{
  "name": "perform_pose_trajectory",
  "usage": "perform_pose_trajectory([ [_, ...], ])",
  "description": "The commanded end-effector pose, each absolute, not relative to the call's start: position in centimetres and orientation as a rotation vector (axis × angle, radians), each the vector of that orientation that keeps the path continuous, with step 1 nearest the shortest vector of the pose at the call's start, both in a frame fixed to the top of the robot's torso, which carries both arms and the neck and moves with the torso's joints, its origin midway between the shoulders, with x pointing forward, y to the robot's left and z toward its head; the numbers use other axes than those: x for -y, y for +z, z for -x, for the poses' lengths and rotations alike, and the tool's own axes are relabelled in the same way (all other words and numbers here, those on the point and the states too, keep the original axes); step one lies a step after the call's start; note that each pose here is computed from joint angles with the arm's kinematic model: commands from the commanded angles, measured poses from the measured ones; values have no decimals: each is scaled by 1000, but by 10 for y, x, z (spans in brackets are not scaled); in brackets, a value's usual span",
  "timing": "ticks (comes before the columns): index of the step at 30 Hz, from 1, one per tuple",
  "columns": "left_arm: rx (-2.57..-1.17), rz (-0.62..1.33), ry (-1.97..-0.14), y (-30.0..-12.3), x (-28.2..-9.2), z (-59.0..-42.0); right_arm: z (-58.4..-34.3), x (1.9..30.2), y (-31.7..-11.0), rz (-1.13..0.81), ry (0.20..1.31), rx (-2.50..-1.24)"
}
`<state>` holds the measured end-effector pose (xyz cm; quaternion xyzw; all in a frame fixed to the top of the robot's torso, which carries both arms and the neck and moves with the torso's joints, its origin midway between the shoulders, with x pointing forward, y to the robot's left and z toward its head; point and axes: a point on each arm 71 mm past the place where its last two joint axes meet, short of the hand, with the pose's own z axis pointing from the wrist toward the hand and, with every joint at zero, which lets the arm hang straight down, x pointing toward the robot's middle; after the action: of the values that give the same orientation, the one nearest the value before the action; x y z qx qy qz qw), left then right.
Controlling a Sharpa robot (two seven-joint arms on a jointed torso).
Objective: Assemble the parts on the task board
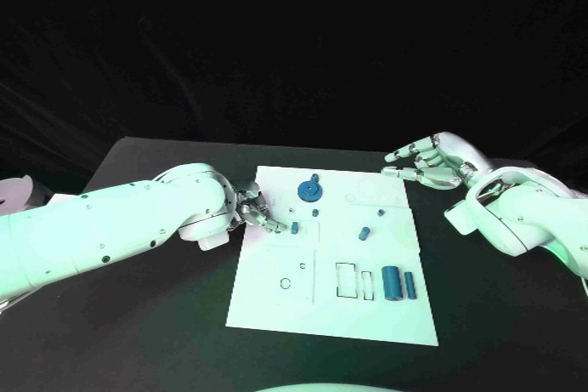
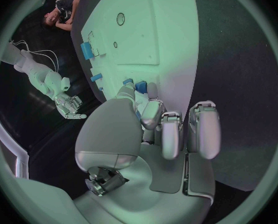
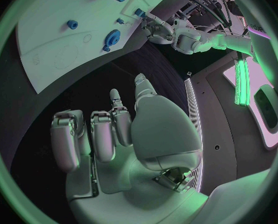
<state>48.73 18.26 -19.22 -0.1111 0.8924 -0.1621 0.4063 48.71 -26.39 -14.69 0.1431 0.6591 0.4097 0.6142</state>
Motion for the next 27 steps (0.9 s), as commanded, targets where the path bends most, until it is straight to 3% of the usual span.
perform_pose_trajectory([
  [1,-2250,287,-417,-192,-180,-487,-487,262,-148,-317,956,-1529],
  [27,-2272,288,-398,-195,-179,-490,-487,262,-148,-318,957,-1534],
])
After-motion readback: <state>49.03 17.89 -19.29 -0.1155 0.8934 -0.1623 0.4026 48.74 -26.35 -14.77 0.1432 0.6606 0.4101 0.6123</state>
